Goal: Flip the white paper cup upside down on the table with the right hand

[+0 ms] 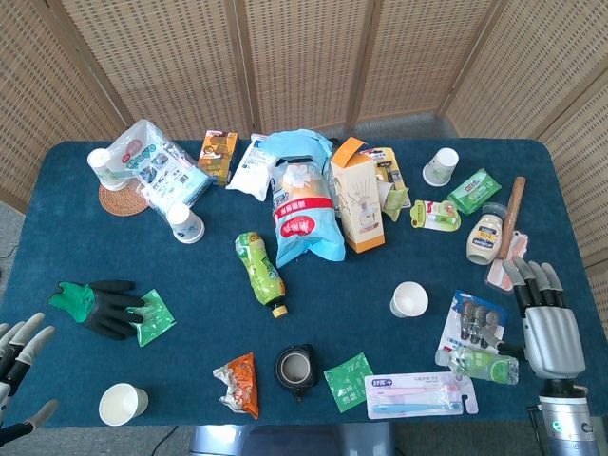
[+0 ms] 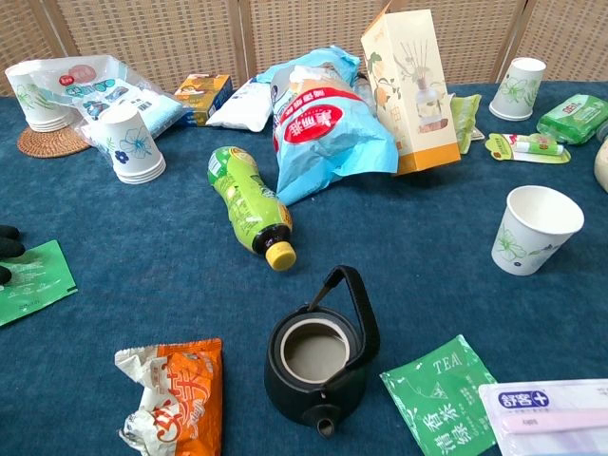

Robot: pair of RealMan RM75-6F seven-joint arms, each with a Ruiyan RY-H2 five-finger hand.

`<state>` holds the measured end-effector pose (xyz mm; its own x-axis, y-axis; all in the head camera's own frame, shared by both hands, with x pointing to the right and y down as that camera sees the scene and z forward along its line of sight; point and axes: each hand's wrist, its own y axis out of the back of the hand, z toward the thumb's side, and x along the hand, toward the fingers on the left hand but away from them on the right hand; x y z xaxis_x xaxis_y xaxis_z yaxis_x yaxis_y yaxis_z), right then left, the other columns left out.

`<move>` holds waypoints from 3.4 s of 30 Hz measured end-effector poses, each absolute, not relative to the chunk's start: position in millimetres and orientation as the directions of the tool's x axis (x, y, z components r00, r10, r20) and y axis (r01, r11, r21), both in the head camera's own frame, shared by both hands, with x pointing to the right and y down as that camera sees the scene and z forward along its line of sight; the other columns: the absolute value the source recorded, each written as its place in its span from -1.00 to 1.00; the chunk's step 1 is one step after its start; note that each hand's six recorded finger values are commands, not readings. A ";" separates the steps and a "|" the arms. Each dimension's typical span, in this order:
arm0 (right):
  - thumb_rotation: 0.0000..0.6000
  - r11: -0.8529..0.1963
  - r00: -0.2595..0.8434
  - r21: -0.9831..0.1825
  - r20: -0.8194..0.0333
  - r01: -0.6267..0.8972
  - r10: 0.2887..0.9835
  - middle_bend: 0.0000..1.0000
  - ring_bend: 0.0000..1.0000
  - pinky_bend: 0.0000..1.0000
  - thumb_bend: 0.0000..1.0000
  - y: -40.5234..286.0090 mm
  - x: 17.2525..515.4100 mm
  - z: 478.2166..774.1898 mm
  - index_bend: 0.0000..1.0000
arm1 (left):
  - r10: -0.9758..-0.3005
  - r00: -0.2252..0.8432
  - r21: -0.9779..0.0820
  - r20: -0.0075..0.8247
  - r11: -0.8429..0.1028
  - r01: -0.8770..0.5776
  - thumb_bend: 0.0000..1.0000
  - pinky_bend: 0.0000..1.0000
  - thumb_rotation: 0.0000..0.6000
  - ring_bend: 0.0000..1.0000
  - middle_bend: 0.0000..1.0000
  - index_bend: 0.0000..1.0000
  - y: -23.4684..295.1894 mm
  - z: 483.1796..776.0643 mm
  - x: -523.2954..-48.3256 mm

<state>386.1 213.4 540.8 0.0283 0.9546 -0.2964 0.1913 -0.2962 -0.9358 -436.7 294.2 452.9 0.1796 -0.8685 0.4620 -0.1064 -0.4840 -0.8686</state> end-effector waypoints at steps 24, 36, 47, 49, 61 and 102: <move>0.81 -0.598 0.194 -0.746 -0.566 0.292 0.801 -1.00 -1.00 -1.00 -1.00 209.9 352.4 599.4 -1.00 | -0.862 0.191 -0.862 0.469 -0.494 -0.114 -0.46 -1.00 1.00 -1.00 -1.00 -1.00 295.8 451.6 -436.4; 0.81 -0.644 0.207 -0.740 -0.611 0.194 0.764 -1.00 -1.00 -1.00 -1.00 185.3 324.0 635.0 -1.00 | -0.866 0.183 -0.862 0.466 -0.491 -0.124 -0.46 -1.00 1.00 -1.00 -1.00 -1.00 294.0 450.2 -438.9; 0.91 -0.674 0.201 -0.717 -0.644 0.179 0.739 -1.00 -1.00 -1.00 -1.00 178.5 313.6 653.3 -0.94 | -0.863 0.183 -0.859 0.471 -0.496 -0.127 -0.46 -1.00 1.00 -1.00 -1.00 -1.00 293.4 451.3 -438.9; 0.99 -0.671 0.198 -0.718 -0.642 0.184 0.741 -1.00 -1.00 -1.00 -1.00 176.7 313.0 654.6 -0.88 | -0.862 0.185 -0.858 0.473 -0.498 -0.125 -0.46 -1.00 1.00 -1.00 -1.00 -1.00 293.8 451.6 -438.3; 1.00 -0.685 0.201 -0.698 -0.655 0.207 0.728 -1.00 -1.00 -1.00 -0.91 175.1 309.5 665.6 -0.50 | -0.860 0.182 -0.857 0.477 -0.501 -0.122 -0.46 -1.00 1.00 -1.00 -1.00 -1.00 294.0 452.9 -437.6; 1.00 -0.429 0.233 -0.871 -0.481 -0.241 0.845 -1.00 -1.00 -1.00 -0.69 180.2 282.9 649.8 -0.20 | -0.860 0.182 -0.855 0.477 -0.502 -0.127 -0.46 -1.00 1.00 -1.00 -1.00 -1.00 294.8 452.0 -437.9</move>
